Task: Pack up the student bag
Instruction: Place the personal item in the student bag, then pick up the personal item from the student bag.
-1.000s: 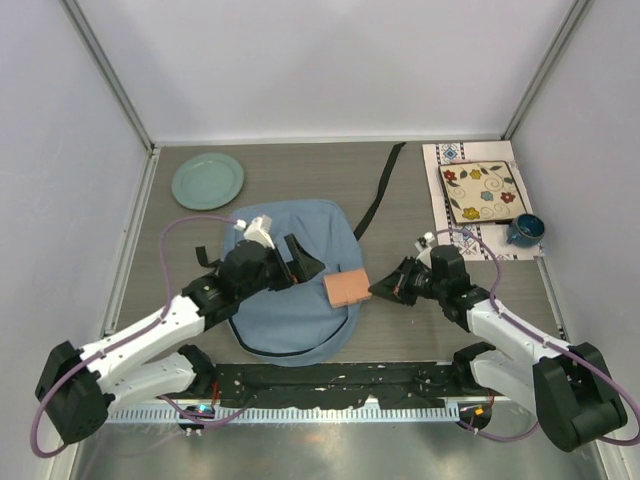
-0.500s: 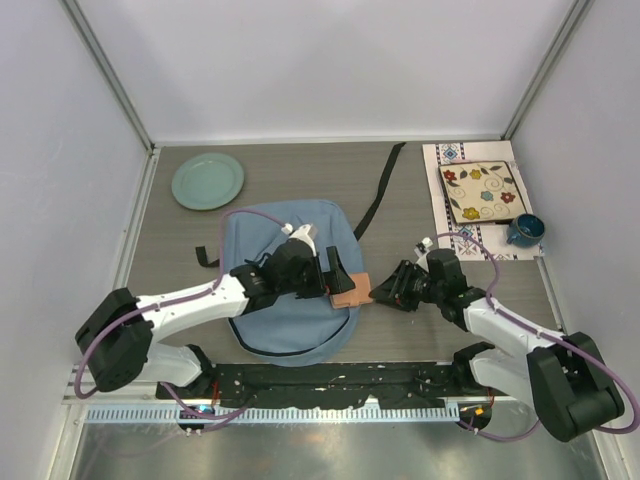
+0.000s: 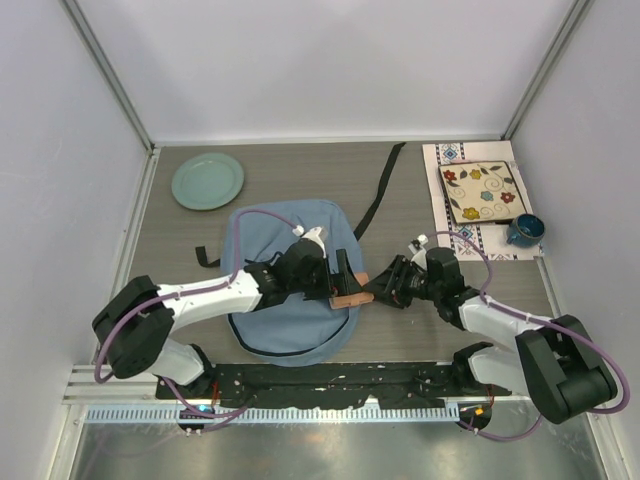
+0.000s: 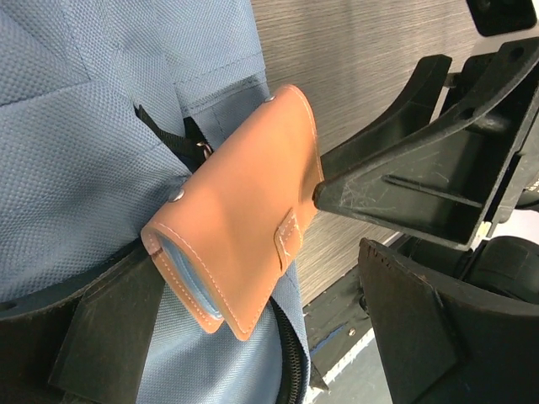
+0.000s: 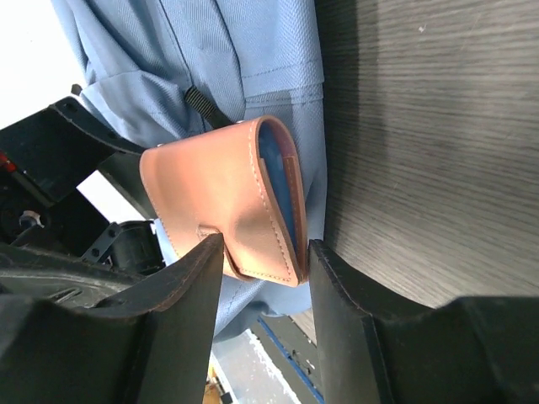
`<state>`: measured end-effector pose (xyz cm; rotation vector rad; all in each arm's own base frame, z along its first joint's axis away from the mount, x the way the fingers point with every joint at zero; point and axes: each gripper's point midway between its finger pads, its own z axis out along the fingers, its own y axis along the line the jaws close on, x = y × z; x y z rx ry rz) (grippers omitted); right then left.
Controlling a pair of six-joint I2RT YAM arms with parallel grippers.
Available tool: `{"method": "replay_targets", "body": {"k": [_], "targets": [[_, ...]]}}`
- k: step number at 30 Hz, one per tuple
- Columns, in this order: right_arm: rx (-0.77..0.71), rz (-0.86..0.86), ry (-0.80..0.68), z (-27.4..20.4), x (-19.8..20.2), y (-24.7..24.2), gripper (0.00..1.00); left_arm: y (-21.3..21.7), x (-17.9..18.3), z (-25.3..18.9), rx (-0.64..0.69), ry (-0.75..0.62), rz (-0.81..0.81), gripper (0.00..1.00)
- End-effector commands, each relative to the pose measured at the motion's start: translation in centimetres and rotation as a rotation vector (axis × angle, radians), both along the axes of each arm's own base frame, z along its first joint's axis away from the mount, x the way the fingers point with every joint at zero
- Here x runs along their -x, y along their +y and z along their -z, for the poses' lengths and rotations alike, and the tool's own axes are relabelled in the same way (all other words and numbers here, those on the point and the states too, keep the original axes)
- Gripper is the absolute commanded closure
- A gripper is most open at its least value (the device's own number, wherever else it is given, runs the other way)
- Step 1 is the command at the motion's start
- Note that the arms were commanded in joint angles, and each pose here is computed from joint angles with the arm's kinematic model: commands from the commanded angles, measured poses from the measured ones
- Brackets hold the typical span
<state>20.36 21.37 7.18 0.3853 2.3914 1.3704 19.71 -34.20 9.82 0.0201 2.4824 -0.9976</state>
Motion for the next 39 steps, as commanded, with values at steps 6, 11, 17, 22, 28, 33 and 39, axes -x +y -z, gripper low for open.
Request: {"method": "replay_targets", "body": {"k": [6,11,17,22,28,33,39], "targets": [[-0.156,-0.046,-0.084,-4.3,0.2,1.4,0.53,-2.7,-0.6,-1.4,0.09,-0.009,0.026,0.06],[-0.157,-0.034,-0.102,-4.8,0.1,1.3,0.67,-2.7,-0.7,-1.5,0.093,-0.011,0.008,0.11],[-0.133,-0.031,-0.1,-4.3,0.1,1.1,0.71,-1.3,-1.2,-3.0,0.102,-0.061,-0.051,0.24],[-0.117,-0.028,-0.082,-3.7,0.2,1.0,0.71,0.1,-1.6,-3.8,0.102,-0.107,-0.103,0.4],[-0.117,-0.03,-0.083,-3.7,0.1,1.0,0.71,0.6,-1.5,-4.2,0.117,-0.124,-0.115,0.69],[-0.118,-0.032,-0.088,-3.9,0.1,1.0,0.71,0.4,-1.3,-4.3,0.122,-0.127,-0.094,0.9],[0.022,-0.049,-0.162,-4.5,-0.6,-0.3,0.47,1.4,-1.5,-6.1,0.007,-0.218,-0.003,1.0]]}}
